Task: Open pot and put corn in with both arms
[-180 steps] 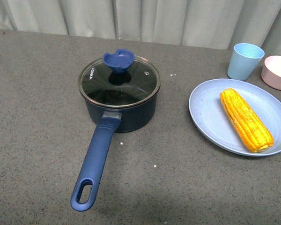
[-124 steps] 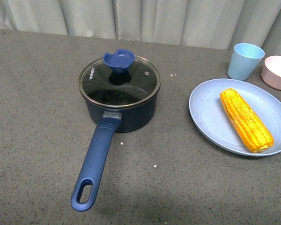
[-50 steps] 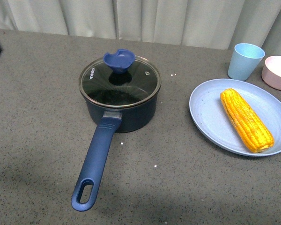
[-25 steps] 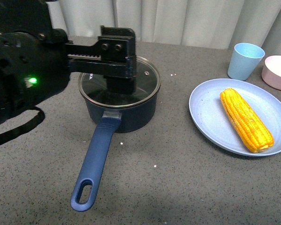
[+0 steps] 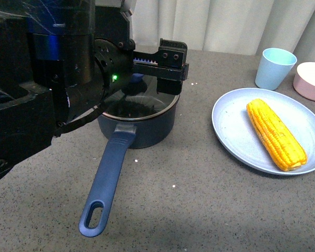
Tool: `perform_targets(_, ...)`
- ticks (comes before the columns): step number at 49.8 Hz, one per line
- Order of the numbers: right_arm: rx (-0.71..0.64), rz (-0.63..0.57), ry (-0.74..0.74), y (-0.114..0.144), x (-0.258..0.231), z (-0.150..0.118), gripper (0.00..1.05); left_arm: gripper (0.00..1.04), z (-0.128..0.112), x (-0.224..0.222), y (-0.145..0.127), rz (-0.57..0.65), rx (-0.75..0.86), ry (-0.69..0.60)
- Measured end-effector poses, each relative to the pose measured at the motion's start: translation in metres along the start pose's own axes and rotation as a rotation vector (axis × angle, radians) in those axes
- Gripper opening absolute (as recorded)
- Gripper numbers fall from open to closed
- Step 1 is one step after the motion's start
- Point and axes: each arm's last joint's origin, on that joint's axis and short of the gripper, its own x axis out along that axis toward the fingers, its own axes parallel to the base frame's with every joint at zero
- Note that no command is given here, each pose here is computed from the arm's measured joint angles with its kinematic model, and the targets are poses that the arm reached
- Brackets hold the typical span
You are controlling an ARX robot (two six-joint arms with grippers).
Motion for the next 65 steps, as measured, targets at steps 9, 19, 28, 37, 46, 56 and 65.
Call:
perform_targets(9,0.000,0.000,0.000,0.000,0.000,0.000,0.96,0.98,-0.009,0.014,0.000,0.032,0.013,0.017)
perform_targets(19,0.000,0.000,0.000,0.000,0.000,0.000,0.96,0.98,-0.013,0.028,0.007,0.076,0.024,0.009)
perform_targets(28,0.000,0.000,0.000,0.000,0.000,0.000,0.96,0.98,-0.017,0.035,0.013,0.109,0.025,0.018)
perform_targets(37,0.000,0.000,0.000,0.000,0.000,0.000,0.96,0.98,-0.021,0.038,0.015,0.125,0.026,0.030)
perform_targets(46,0.000,0.000,0.000,0.000,0.000,0.000,0.96,0.98,-0.023,0.042,0.015,0.149,0.046,0.029)
perform_targets(56,0.000,0.000,0.000,0.000,0.000,0.000,0.96,0.85,-0.022,0.043,0.015,0.147,0.044,0.030)
perform_targets(65,0.000,0.000,0.000,0.000,0.000,0.000,0.96,0.64,-0.023,0.044,0.015,0.144,0.042,0.039)
